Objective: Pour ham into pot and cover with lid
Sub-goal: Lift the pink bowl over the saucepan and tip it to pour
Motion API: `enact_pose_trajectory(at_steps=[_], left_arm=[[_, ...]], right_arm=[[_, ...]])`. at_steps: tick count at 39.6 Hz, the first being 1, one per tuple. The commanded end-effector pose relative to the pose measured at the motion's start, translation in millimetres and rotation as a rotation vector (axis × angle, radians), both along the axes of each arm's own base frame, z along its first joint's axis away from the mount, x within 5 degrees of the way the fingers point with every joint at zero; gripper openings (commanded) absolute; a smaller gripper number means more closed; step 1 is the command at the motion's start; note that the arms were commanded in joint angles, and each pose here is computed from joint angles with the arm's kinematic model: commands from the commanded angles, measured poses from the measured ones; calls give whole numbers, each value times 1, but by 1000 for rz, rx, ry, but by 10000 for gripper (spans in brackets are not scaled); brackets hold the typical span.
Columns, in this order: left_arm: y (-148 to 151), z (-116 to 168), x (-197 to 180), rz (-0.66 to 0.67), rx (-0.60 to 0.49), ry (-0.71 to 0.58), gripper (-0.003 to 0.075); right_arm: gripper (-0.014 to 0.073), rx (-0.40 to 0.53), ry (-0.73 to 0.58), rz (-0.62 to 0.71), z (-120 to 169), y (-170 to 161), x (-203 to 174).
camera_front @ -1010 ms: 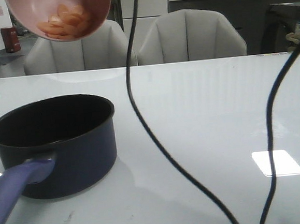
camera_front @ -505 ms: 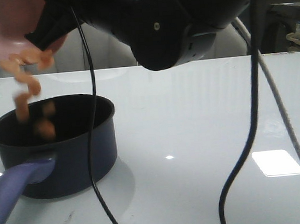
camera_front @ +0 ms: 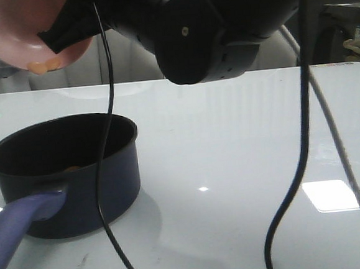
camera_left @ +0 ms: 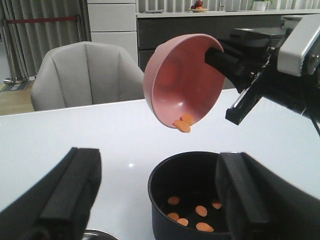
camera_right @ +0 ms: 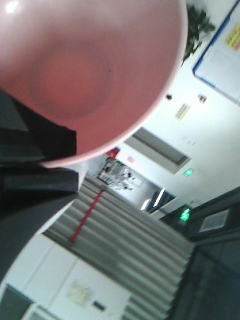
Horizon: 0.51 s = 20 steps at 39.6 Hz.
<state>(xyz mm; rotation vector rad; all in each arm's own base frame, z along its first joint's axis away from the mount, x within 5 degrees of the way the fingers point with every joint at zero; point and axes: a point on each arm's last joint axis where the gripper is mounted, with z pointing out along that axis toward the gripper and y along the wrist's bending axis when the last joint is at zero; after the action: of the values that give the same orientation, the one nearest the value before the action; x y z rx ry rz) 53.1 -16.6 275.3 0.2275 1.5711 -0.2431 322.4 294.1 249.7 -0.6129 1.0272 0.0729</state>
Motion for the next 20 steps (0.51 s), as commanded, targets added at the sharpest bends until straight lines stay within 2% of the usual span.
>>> enact_pose_trajectory(at_steps=[1, 3, 6, 8, 12, 20], left_arm=[[0, 16, -1, -9, -47, -88, 521], [0, 16, -1, -9, -47, -88, 521], [0, 16, -1, -9, -47, -88, 521], [0, 16, -1, -9, -47, -88, 521], [0, 16, -1, -9, -47, -88, 521], [0, 16, -1, -9, -47, -88, 521]], right_arm=[[136, 180, -202, -61, 47, -14, -8], [136, 108, -263, -77, 51, -13, -11], [136, -21, -401, -28, 58, -4, -21], [136, -57, -452, 12, 60, -1, -26], [136, -57, -438, 8, 60, -1, -25], [136, 17, -238, -118, 53, -13, -9]])
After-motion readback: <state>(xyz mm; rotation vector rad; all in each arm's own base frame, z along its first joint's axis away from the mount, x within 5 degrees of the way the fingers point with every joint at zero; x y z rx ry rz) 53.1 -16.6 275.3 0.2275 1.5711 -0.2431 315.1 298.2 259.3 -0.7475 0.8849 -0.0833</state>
